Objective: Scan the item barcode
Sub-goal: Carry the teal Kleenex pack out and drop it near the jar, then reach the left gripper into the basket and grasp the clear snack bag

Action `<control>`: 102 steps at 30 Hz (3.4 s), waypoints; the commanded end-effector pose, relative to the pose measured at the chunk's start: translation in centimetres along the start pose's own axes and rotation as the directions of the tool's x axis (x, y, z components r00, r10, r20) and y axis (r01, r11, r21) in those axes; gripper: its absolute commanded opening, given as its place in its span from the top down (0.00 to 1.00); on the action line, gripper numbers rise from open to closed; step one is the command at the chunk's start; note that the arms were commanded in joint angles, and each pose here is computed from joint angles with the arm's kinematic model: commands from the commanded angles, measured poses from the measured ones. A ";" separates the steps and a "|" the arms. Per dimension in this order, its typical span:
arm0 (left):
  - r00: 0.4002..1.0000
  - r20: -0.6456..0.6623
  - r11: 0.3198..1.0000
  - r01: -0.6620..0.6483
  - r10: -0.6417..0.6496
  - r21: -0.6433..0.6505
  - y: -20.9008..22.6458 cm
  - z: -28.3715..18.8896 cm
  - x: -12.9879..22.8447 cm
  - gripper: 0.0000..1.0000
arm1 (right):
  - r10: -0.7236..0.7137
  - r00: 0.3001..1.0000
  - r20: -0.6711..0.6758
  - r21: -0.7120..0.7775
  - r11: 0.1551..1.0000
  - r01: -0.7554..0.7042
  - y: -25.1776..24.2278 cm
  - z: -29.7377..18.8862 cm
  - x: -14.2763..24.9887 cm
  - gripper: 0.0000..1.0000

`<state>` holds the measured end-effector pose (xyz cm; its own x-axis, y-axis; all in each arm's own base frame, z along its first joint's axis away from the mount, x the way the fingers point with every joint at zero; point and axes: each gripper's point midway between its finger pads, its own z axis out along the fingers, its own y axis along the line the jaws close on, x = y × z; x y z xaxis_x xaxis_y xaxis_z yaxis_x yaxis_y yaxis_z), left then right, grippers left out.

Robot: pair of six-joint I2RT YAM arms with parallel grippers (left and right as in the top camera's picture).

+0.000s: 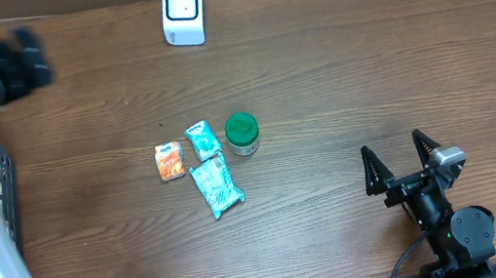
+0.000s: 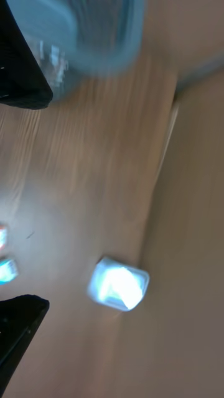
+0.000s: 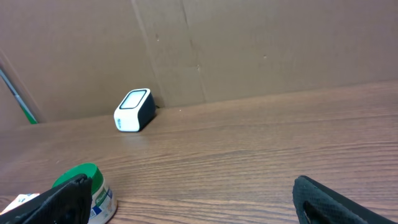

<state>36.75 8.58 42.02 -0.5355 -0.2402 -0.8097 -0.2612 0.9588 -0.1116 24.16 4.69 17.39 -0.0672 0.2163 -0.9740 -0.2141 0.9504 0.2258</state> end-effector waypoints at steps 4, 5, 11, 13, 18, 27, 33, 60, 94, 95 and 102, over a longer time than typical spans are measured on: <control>0.888 0.196 0.847 0.457 -0.416 -0.271 14.3 -3.1 -1.4 0.05 | -0.003 1.000 0.000 0.005 1.000 0.003 -0.1 0.0 0.3 0.00; 0.877 0.192 0.825 0.479 -0.440 -0.300 15.8 -3.1 -0.7 0.06 | -0.003 1.000 0.000 0.005 1.000 0.003 -0.1 0.0 0.3 0.00; 0.788 0.072 0.656 0.555 -0.611 -0.512 23.8 -1.6 6.3 0.08 | -0.003 1.000 0.000 0.005 1.000 0.003 -0.1 0.0 0.3 0.00; 0.750 0.009 0.621 0.555 -0.662 -0.554 25.3 -0.2 8.7 0.09 | -0.003 1.000 0.000 0.005 1.000 0.003 -0.1 0.0 0.3 0.00; 0.707 -0.192 0.660 0.477 -0.680 -0.580 26.9 4.5 14.0 0.08 | -0.003 1.000 0.000 0.005 1.000 0.003 -0.1 0.0 0.3 0.00; 0.645 -0.289 0.669 0.481 -0.708 -0.566 27.6 10.1 21.9 0.00 | -0.003 1.000 0.000 0.005 1.000 0.003 -0.1 0.0 0.3 0.00; 0.647 -0.294 0.679 0.490 -0.704 -0.547 27.8 12.8 25.3 0.00 | -0.003 1.000 0.000 0.005 1.000 0.003 -0.1 0.0 0.3 0.00; 0.612 -0.360 0.689 0.466 -0.704 -0.555 28.7 18.1 35.6 0.31 | -0.003 1.000 0.000 0.005 1.000 0.003 -0.1 0.0 0.3 0.00; 0.864 -0.475 0.952 0.016 -0.168 -0.306 32.2 19.0 27.0 0.16 | -0.003 1.000 0.000 0.005 1.000 0.003 -0.1 0.0 0.3 0.00; 0.860 -0.480 0.953 0.021 -0.170 -0.301 32.1 19.2 27.4 0.16 | -0.003 1.000 0.000 0.005 1.000 0.003 -0.1 0.0 0.3 0.00; 0.831 -0.522 0.961 0.050 -0.191 -0.272 31.8 20.6 29.7 0.24 | -0.003 1.000 0.000 0.005 1.000 0.003 -0.1 0.0 0.3 0.00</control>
<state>29.28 35.62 4.86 -0.7877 -0.4696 -0.3988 -0.5234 0.8515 0.0312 24.17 4.63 17.36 -0.0676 0.2167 -0.9739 -0.2105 0.9510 0.2262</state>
